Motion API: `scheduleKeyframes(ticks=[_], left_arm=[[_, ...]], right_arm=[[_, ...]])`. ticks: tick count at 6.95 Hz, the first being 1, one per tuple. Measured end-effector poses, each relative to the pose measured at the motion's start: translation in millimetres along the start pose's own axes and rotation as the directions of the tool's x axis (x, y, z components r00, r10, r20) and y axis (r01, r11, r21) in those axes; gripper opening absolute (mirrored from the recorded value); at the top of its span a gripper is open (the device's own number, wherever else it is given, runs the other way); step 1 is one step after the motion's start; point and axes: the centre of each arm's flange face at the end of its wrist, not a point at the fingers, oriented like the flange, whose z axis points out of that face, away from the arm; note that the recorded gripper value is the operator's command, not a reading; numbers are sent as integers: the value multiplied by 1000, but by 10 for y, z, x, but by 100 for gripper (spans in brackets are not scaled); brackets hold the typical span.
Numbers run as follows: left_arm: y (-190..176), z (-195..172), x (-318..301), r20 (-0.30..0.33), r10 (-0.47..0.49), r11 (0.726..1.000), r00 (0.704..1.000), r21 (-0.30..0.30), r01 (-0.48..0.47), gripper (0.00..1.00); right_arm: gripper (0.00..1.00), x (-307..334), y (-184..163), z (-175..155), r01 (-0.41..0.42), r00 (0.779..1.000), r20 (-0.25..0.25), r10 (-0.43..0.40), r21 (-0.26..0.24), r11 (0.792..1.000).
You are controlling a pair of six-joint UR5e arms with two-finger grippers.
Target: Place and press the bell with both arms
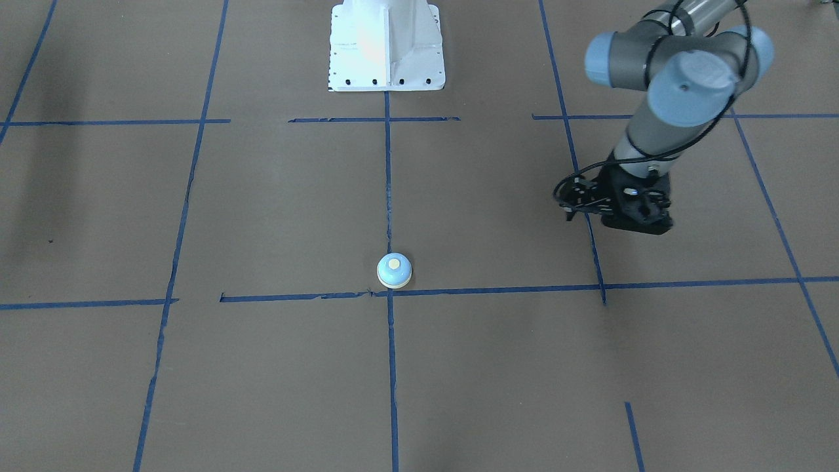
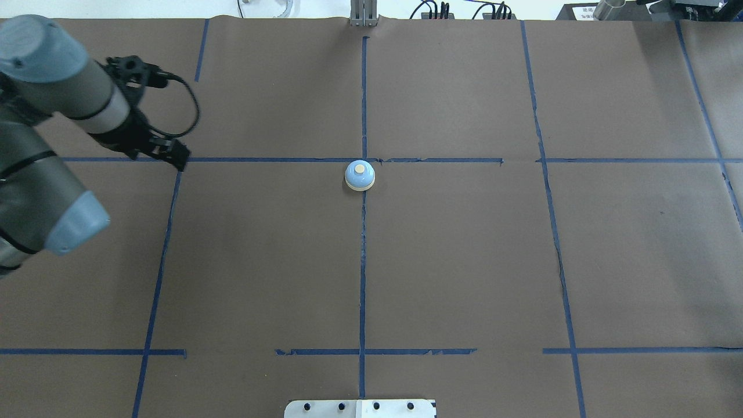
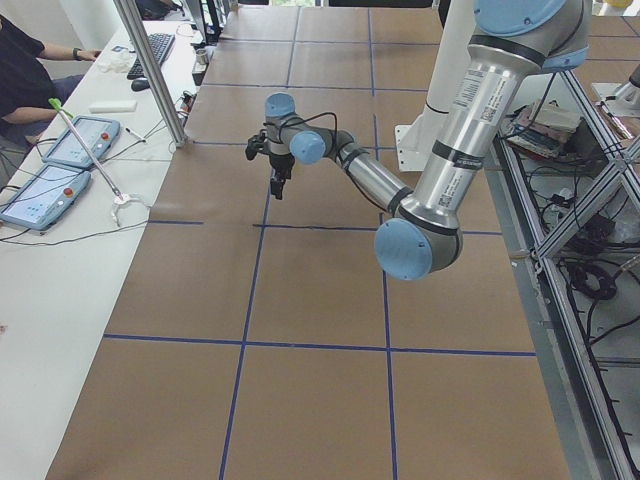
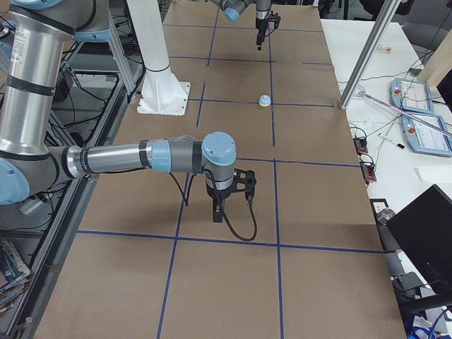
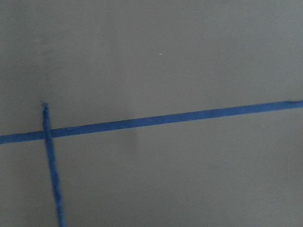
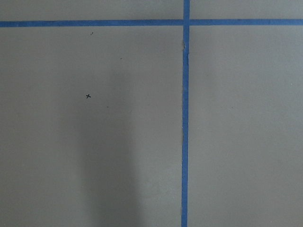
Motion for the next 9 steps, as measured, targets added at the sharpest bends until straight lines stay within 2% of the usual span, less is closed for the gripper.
scheduleKeyframes(ticks=[2,4,6,7,9], left_arm=[[469,-330,-1585,12,88,996,996,-20,-88,100],[1078,-652,-2729,8,29,1000,1000,-8,-29,100],[1650,-846,-3475,26,2,1000,1000,5,-2,100],[1946,-838,-3732,31,-41,999,999,-3,41,100],[2261,-780,-3940,29,-94,995,995,-18,95,100]], right_arm=[[100,-3,0,-3,0,1000,0,0,1,1000],[100,-7,-1,-7,1,1000,0,-1,2,1000],[100,-7,-1,-7,2,1000,0,-2,2,1000],[100,-6,0,-6,2,1000,0,-2,2,1000],[100,-5,0,-5,2,1000,0,-2,1,1000]])
